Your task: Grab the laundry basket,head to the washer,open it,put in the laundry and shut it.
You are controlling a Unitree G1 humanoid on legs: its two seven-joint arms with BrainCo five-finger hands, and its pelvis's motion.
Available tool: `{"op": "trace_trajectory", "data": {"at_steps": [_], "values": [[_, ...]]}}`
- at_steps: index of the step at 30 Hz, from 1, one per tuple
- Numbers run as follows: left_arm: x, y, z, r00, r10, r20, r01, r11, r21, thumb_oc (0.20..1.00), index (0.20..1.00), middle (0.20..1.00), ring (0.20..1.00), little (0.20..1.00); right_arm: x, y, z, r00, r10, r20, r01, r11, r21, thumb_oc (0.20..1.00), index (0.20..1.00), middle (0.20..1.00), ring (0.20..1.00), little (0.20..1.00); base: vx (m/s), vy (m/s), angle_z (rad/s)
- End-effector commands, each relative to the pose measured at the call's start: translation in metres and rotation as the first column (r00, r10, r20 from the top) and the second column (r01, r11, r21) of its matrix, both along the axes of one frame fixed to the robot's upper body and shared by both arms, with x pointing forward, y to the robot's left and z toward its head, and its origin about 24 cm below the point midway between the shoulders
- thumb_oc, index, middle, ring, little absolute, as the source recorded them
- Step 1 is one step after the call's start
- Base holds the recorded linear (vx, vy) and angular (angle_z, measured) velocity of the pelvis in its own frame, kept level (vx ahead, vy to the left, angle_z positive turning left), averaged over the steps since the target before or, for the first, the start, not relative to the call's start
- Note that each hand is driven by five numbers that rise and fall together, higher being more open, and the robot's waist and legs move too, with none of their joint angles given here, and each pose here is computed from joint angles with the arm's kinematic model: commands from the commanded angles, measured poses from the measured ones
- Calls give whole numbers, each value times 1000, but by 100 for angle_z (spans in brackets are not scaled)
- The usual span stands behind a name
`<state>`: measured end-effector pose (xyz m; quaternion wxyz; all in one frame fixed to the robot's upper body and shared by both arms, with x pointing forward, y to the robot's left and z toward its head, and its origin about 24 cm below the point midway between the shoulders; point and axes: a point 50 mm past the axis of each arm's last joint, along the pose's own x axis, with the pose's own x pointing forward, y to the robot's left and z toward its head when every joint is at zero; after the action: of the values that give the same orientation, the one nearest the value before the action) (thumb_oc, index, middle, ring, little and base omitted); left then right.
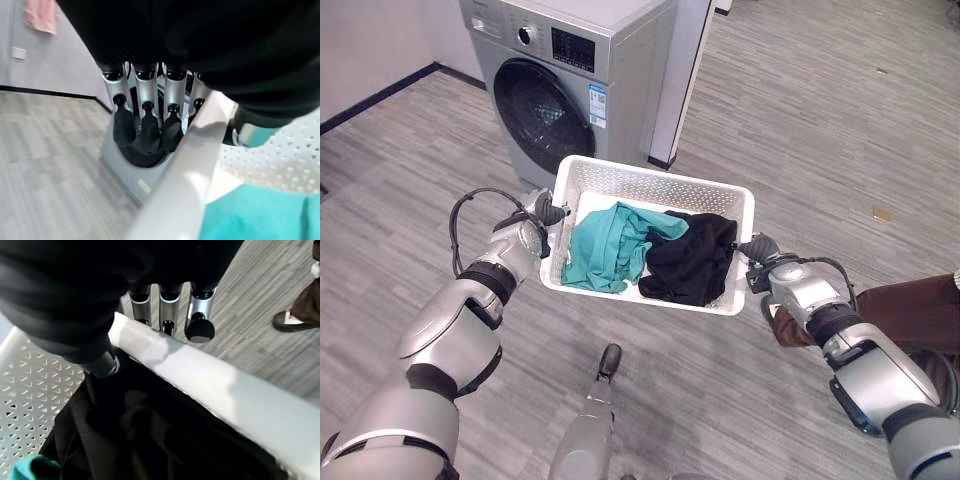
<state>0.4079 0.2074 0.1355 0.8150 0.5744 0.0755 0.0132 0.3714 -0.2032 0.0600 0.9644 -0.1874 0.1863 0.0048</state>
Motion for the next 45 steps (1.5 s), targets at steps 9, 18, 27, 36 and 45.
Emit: {"op": "trace_trajectory", "data": {"at_steps": [9, 18, 27, 36, 45], "values": [[11, -56, 29, 974, -185, 132, 185, 983, 12, 200, 200, 200, 200, 200, 14, 45, 56, 939, 146, 311, -188, 976, 110, 200, 200, 200, 200, 200, 286, 161, -31], [13, -61, 35, 969, -185, 167, 185, 983, 13, 200, 200, 200, 200, 200, 18, 41, 68, 931, 105, 350, -172, 971, 167, 200, 200, 200, 200, 200, 134, -91, 13], [8, -80, 15, 966, -217, 141, 225, 973, -42, 200, 200, 200, 200, 200, 11, 22, 59, 941, 62, 334, -136, 970, 204, 200, 200, 200, 200, 200, 37, -99, 32], [7, -81, 11, 966, -214, 144, 225, 972, -64, 200, 200, 200, 200, 200, 6, 15, 50, 945, 38, 324, -113, 970, 214, 200, 200, 200, 200, 200, 4, -32, -5], [6, -79, 12, 967, -206, 149, 219, 973, -79, 200, 200, 200, 200, 200, 4, 8, 45, 949, 16, 314, -85, 974, 208, 200, 200, 200, 200, 200, 0, -6, -3]]}}
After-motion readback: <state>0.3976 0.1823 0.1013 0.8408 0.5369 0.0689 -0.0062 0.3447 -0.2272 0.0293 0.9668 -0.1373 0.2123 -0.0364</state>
